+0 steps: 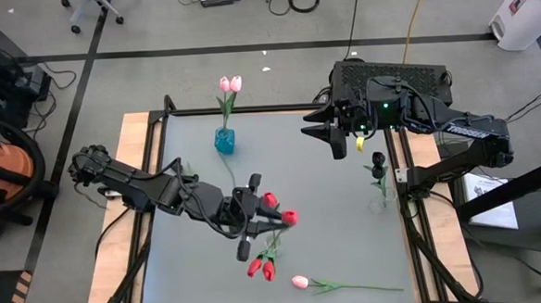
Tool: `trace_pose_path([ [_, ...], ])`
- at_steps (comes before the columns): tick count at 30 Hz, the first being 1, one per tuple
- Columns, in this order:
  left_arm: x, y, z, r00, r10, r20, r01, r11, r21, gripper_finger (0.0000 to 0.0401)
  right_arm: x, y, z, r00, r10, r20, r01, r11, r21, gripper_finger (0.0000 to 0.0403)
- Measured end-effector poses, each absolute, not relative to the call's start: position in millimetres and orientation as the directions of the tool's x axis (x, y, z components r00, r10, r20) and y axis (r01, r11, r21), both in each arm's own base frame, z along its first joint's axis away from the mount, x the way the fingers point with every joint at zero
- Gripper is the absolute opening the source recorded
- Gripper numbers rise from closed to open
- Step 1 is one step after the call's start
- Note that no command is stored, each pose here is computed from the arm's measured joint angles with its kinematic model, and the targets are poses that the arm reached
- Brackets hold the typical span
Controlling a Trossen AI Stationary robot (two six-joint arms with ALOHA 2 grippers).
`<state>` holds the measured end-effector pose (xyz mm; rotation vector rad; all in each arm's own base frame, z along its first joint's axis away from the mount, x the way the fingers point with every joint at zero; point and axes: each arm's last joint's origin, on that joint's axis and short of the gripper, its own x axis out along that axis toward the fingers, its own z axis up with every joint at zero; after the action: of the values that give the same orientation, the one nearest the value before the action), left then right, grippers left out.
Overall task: Sort flowers into vase by color
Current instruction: Put the red flower into the left transparent vase, then put the black flower into the right transparent vase
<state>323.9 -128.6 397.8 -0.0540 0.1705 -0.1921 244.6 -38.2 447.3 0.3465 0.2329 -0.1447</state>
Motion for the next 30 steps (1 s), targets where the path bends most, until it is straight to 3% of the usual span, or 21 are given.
trace_pose_path([
  [11,323,-128,395,0.963,-0.186,-0.193,0.167,0.980,-0.111,0.0150,245,-38,447,0.963,-0.100,-0.250,0.180,0.931,0.319,0.0185],
  [30,318,-125,416,0.980,-0.150,-0.131,0.135,0.984,-0.118,0.0154,245,-38,447,0.963,-0.101,-0.250,0.180,0.931,0.319,0.0185],
])
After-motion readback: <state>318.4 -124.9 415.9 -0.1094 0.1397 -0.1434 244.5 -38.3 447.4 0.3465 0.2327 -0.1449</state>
